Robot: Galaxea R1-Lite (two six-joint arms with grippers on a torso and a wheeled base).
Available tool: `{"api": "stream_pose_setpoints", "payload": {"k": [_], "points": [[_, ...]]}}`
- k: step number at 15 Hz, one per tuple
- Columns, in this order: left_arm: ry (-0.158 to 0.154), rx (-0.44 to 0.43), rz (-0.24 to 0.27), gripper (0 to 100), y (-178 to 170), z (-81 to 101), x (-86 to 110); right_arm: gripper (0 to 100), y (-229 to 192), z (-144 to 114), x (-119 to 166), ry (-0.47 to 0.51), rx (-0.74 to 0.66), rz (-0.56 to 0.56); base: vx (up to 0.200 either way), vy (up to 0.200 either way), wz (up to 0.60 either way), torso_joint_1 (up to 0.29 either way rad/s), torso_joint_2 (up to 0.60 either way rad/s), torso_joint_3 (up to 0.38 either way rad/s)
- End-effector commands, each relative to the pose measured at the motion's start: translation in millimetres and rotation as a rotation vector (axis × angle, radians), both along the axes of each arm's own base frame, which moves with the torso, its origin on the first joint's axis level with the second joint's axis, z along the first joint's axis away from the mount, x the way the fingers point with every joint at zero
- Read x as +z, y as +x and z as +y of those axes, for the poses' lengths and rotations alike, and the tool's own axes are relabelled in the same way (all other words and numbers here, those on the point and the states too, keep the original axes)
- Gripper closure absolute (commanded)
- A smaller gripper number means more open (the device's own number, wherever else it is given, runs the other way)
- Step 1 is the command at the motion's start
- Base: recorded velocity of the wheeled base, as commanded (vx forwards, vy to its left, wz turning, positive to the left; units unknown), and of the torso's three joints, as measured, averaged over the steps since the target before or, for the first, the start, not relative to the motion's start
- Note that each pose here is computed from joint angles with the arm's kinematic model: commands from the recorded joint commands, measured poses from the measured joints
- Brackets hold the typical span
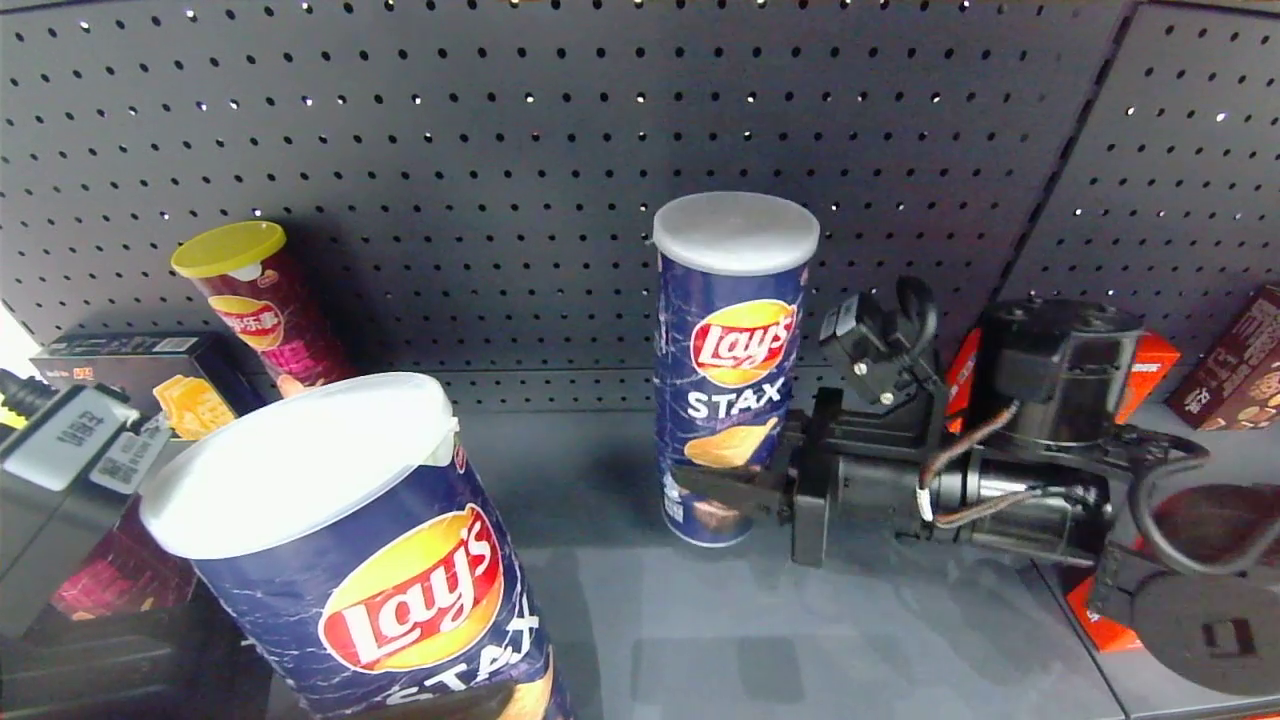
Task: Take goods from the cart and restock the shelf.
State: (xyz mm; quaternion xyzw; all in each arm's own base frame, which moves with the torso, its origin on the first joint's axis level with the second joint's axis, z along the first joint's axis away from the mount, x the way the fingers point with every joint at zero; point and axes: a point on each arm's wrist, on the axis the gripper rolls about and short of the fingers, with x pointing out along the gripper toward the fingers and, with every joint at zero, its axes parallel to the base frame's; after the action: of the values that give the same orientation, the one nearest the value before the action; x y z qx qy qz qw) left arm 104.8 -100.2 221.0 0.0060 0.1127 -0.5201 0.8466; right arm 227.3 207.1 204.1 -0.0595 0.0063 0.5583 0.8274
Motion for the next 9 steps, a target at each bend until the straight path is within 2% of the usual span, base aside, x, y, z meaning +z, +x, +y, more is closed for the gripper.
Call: {"api": "stream_pose_setpoints", "payload": {"k": [1, 5, 9], "points": [[-0.002, 0.001, -0.001, 100, -0.5, 0.4, 0.2, 100, -36.2, -14.5, 1.8, 0.008, 0.024, -0.012, 0.0, 0.0, 0.0, 0.0, 0.0, 0.0], [-0.012, 0.001, -0.016, 100, -4.7, 3.7, 2.3, 100, -55.8, -25.1, -21.6, 0.001, 0.045, -0.003, 0.0, 0.0, 0.0, 0.0, 0.0, 0.0], [-0.006, 0.001, -0.009, 100, -11.5, 9.5, -5.3, 100, -66.7, -25.2, -34.1, 0.005, 0.061, 0.031, 0.0, 0.0, 0.0, 0.0, 0.0, 0.0]]}}
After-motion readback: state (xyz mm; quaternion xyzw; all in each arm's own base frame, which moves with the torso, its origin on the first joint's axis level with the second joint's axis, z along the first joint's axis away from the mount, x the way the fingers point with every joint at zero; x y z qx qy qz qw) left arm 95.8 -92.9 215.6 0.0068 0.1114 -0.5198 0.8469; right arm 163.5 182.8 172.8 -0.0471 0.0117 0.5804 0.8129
